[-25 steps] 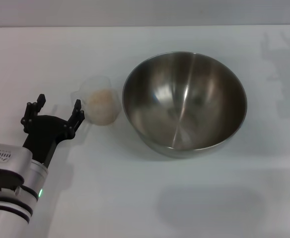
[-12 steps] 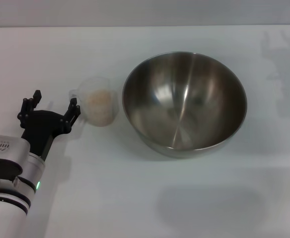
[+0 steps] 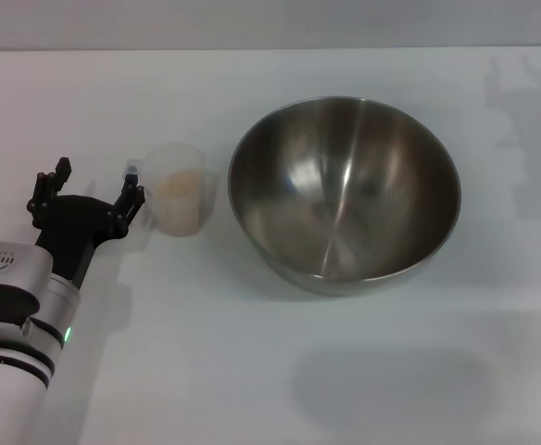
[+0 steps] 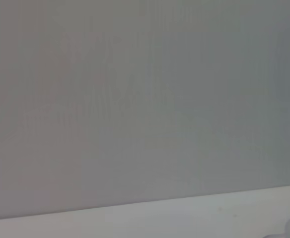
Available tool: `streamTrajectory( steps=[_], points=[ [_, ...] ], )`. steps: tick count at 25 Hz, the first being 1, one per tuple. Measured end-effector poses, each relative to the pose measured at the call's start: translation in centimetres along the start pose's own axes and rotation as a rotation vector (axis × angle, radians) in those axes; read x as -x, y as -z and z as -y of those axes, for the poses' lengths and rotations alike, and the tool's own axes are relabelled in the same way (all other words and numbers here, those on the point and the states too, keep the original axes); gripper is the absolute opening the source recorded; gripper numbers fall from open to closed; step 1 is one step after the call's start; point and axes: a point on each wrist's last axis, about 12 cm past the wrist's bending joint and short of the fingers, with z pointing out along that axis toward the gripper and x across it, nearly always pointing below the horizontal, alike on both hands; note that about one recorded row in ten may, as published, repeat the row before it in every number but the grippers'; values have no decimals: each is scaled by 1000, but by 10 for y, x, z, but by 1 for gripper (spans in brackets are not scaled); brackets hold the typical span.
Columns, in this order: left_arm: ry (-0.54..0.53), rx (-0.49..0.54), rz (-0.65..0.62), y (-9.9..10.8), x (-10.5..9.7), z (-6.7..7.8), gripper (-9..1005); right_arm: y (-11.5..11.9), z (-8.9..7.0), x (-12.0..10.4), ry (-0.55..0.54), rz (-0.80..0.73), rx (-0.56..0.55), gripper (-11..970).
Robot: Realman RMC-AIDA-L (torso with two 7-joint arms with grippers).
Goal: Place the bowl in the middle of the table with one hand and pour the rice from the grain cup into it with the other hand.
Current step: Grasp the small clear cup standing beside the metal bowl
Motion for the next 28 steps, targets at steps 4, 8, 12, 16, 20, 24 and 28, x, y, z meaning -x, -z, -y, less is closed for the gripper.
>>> streamTrajectory(
  steps=[4, 8, 12, 16, 20, 24, 28],
  points=[
    [-3, -8, -1, -3, 1, 1, 839, 0, 0, 0, 0, 0, 0, 469],
    [-11, -19, -12, -6, 1, 2, 837, 0, 0, 0, 0, 0, 0, 471],
    [-16, -33, -27, -10, 1, 3, 835, 0, 0, 0, -1, 1, -2, 472],
    [-16, -36, -26, -12, 2, 3, 834, -1, 0, 1, -1, 2, -1, 473],
    [-13, -30, -34, -15, 3, 2, 832, -2, 0, 1, -2, 2, 0, 475],
    [-7, -27, -47, -18, 2, -1, 833, -3, -1, 1, -3, 4, 2, 476],
    [23, -25, -51, -20, 1, -4, 775, -4, -2, 2, -3, 6, 4, 477]
  ],
)
